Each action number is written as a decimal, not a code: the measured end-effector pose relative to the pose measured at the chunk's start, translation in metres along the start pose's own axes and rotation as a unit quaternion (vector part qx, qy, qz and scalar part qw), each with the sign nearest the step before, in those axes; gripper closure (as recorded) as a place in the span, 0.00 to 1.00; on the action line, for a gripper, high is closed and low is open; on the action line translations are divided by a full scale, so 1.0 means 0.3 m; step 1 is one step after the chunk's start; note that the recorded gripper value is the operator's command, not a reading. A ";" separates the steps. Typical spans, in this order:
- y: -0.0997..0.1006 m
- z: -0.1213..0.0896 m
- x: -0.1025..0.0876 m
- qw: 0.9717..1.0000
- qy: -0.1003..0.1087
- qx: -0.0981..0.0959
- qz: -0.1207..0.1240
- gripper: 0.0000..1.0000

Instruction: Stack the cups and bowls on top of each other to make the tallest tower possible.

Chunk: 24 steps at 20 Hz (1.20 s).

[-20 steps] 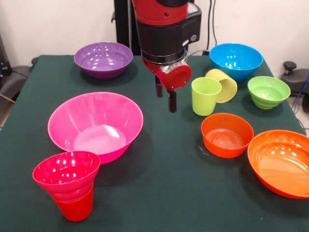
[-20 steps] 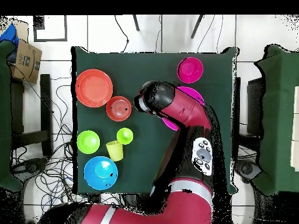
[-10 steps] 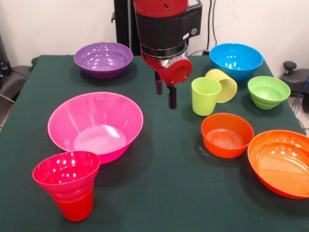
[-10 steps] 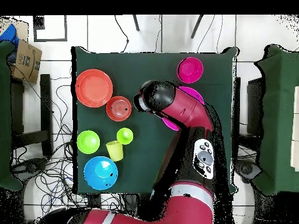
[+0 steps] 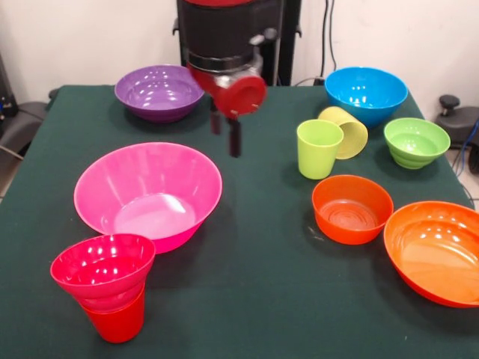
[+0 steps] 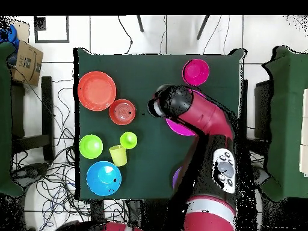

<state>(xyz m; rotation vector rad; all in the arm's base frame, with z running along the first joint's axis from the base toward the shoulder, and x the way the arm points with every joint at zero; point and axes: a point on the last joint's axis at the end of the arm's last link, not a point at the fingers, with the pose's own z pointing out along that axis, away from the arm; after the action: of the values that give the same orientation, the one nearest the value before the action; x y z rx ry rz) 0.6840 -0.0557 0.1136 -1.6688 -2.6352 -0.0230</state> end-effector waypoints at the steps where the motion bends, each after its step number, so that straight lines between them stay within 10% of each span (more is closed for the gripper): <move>1: -0.022 -0.010 -0.029 1.000 -0.005 0.002 0.000 0.00; 11: -0.324 0.065 -0.260 0.998 -0.063 0.004 0.006 0.00; 24: -0.498 0.270 -0.034 0.987 -0.084 0.054 -0.128 0.00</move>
<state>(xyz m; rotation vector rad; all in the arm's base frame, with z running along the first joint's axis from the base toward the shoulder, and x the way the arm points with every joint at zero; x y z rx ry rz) 0.5523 -0.1267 0.0322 -1.3458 -2.8964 0.2625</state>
